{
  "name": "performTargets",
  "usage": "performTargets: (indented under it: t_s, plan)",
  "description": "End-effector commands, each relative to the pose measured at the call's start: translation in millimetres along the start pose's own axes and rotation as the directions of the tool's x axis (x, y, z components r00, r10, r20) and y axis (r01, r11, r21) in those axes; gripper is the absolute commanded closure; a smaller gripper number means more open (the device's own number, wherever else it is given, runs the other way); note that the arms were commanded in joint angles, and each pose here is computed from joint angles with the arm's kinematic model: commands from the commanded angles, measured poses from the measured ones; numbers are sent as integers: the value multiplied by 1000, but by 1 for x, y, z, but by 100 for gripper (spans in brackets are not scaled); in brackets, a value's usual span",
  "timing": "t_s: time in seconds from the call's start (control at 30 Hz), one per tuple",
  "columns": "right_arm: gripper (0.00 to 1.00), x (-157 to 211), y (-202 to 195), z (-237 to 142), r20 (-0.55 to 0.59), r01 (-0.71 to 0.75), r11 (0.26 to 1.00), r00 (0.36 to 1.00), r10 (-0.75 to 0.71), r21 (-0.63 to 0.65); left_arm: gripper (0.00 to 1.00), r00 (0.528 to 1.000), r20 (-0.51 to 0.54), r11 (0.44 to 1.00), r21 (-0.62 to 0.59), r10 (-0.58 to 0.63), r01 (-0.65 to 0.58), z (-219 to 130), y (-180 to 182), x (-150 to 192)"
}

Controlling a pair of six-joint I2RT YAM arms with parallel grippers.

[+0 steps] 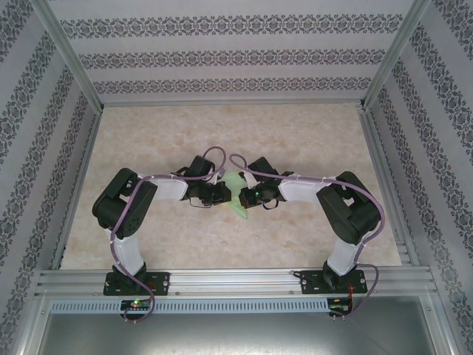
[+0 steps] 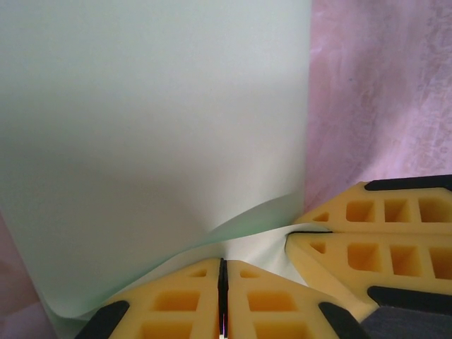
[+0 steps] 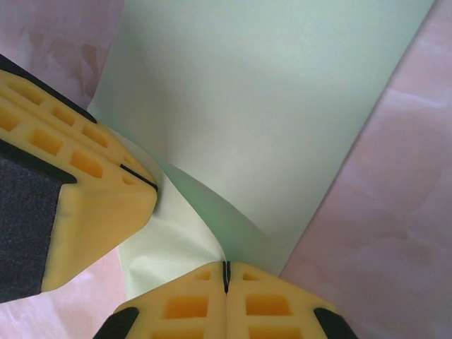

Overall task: Fold a paper plane with a square sheet of paper (fold left side to right side)
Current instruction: Third fold the triangle at the center of the table.

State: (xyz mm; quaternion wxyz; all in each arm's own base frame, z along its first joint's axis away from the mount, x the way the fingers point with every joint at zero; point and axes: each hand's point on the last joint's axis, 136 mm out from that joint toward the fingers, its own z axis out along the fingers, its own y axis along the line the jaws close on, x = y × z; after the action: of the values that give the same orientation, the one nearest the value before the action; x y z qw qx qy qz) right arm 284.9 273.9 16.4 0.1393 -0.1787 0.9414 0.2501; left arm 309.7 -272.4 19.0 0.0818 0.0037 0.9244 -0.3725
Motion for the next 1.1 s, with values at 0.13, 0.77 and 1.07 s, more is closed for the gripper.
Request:
performTargets:
  t_s: [0.13,0.77,1.07]
  plan:
    - [76,-15,-6,-28,9,-23,999,1000,23,37,88,999,-29,994,-104,-30,26,4,29,22]
    - [73,22,70,-31,-114,-148,942,986,118,-302,89,999,-26,995,-94,-26,23,6,26,19]
    - [74,39,51,-11,-182,-167,961,975,128,-219,89,999,-25,995,-95,-21,19,7,25,19]
